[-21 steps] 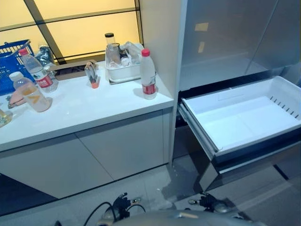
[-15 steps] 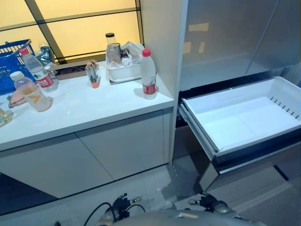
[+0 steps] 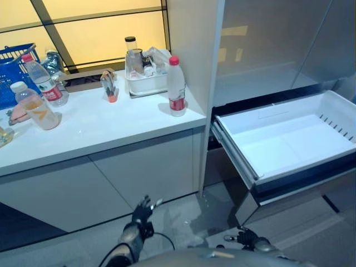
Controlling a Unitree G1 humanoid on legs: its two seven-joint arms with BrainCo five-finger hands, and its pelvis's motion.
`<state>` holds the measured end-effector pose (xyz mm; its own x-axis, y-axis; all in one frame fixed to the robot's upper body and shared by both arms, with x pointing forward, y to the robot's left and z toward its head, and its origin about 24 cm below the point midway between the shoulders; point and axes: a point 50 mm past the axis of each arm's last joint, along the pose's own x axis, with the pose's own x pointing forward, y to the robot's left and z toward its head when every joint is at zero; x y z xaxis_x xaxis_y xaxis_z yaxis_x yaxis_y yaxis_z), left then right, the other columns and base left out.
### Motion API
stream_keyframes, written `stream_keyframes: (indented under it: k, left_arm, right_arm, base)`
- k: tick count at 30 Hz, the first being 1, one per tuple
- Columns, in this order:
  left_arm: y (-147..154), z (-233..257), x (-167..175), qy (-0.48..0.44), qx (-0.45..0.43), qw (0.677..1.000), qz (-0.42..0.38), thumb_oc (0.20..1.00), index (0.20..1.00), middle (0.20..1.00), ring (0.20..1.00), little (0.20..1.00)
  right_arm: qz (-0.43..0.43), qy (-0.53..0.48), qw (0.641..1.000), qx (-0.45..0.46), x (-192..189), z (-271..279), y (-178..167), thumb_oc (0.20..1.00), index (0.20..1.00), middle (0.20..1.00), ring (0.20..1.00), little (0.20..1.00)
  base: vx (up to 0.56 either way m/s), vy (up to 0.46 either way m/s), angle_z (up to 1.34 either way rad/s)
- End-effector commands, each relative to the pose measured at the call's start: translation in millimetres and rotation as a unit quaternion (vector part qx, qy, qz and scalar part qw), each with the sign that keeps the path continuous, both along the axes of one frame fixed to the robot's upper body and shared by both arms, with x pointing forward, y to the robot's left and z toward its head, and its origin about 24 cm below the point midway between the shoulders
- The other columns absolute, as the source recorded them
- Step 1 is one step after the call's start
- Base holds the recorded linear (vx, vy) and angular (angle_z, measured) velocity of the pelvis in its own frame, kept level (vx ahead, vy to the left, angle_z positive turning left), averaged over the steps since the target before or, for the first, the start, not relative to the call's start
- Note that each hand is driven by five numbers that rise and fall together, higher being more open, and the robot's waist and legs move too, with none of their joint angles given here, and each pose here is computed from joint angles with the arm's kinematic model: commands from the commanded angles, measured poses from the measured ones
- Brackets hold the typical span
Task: Take the drinks into the refrigerator
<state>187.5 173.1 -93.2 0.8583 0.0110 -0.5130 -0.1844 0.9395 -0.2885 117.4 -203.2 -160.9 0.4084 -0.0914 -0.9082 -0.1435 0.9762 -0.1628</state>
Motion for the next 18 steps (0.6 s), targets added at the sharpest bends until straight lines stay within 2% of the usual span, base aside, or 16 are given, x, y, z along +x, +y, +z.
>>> stream_keyframes:
  k: [1,9,17,18]
  left_arm:
    - [1.7,40.5,33.6,-0.12,-0.029,0.992,-0.01,1.0,1.0,1.0,1.0,1.0]
    - [-10.6,104.4,53.0,-0.262,-0.09,0.96,-0.044,1.0,1.0,1.0,1.0,1.0]
    - [-13.7,156.7,59.2,-0.371,-0.084,0.922,-0.073,1.0,1.0,1.0,1.0,1.0]
    - [-14.1,172.6,61.3,-0.404,-0.075,0.908,-0.08,1.0,1.0,1.0,1.0,1.0]
  right_arm:
    - [-0.005,-0.034,0.999,0.004,26.4,7.9,-0.8,1.0,1.0,1.0,1.0,1.0]
    - [-0.006,-0.028,0.999,0.021,27.7,6.6,8.1,1.0,1.0,1.0,1.0,1.0]
    - [-0.001,-0.027,0.999,0.03,27.2,5.5,15.5,1.0,1.0,1.0,1.0,1.0]
    - [0.001,-0.028,0.999,0.031,27.2,5.5,16.3,1.0,1.0,1.0,1.0,1.0]
  base:
    - [0.0,0.0,0.0]
    - [0.0,0.001,-0.04]
    - [0.0,0.0,0.0]
    - [0.0,0.0,0.0]
